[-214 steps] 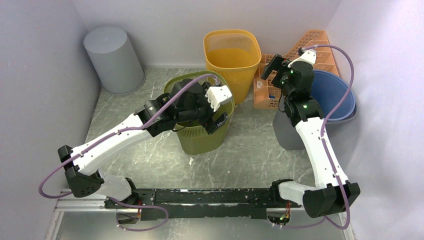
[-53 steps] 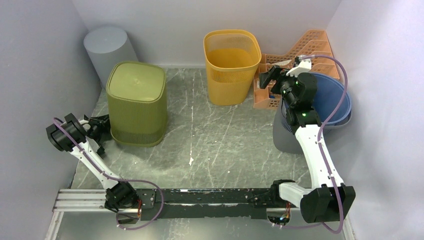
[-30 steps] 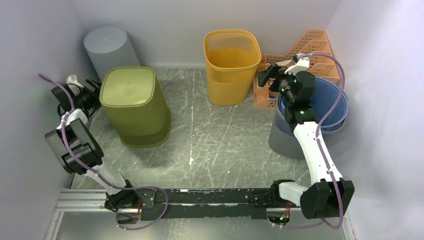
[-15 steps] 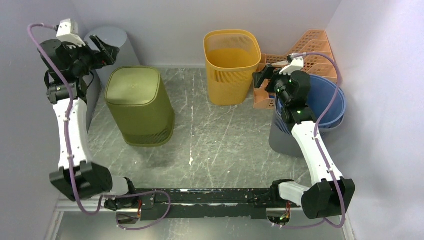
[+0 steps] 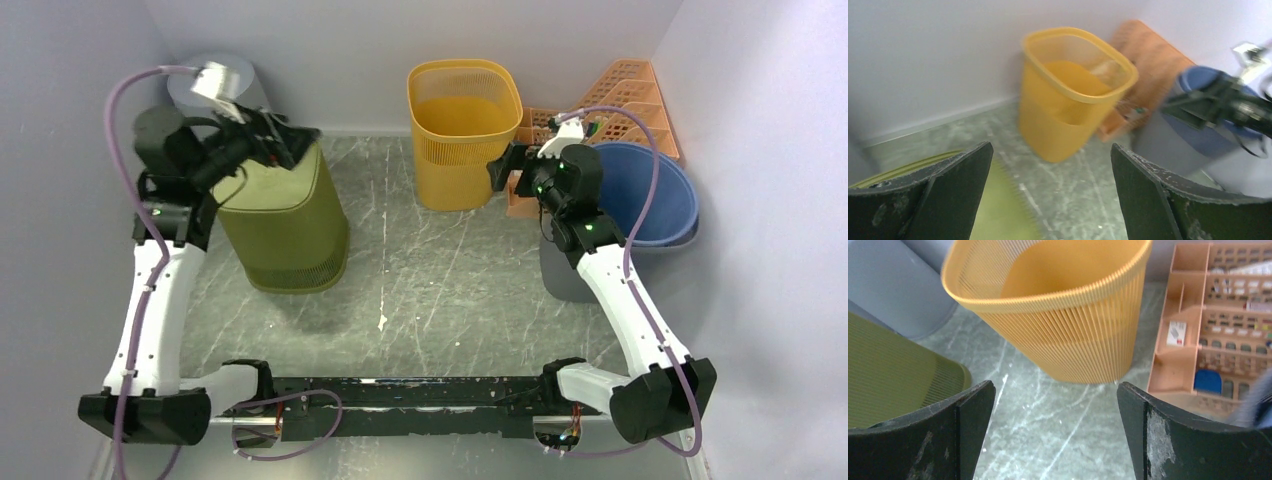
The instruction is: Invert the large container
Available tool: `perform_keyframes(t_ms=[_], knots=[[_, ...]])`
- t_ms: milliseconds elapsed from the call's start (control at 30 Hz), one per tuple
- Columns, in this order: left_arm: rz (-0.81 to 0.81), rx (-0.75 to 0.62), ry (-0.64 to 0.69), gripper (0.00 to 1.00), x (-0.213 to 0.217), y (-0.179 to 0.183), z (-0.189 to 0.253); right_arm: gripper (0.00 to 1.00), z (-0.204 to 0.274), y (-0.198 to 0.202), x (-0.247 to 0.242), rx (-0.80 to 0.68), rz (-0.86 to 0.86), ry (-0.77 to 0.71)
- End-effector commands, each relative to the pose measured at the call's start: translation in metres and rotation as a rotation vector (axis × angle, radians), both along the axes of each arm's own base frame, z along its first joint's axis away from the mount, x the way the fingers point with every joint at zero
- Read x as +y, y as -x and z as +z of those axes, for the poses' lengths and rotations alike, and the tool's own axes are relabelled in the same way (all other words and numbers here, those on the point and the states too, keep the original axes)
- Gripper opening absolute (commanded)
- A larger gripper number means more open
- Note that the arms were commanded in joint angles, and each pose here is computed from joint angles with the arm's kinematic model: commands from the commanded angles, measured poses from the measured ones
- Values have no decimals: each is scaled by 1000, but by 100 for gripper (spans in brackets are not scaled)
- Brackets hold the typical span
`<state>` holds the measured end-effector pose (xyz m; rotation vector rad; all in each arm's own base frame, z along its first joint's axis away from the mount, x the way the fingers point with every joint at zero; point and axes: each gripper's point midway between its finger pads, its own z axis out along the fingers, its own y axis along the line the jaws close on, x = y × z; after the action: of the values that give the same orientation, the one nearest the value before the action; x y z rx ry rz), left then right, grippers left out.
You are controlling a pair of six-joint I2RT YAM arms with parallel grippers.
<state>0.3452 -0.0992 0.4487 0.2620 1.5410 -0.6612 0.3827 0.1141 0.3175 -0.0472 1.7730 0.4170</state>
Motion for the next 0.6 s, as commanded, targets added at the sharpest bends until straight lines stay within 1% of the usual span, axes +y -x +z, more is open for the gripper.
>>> perform_keyframes(t_ms=[0, 67, 200, 333, 433, 567], knots=[[-111, -33, -62, 100, -59, 22, 4, 94, -39, 12, -11, 161, -55, 39], [-85, 7, -103, 100, -76, 17, -12, 95, -37, 11, -14, 158, -73, 41], [-105, 38, -165, 100, -122, 16, -35, 95, -34, 8, -15, 150, -87, 32], [-99, 82, -227, 100, -152, 14, -65, 96, -29, 5, -18, 140, -108, 31], [-63, 109, -245, 100, -165, 11, -99, 96, -23, 3, -16, 129, -104, 23], [52, 145, -255, 98, -161, 0, -148, 98, -11, 4, -15, 105, -92, 20]])
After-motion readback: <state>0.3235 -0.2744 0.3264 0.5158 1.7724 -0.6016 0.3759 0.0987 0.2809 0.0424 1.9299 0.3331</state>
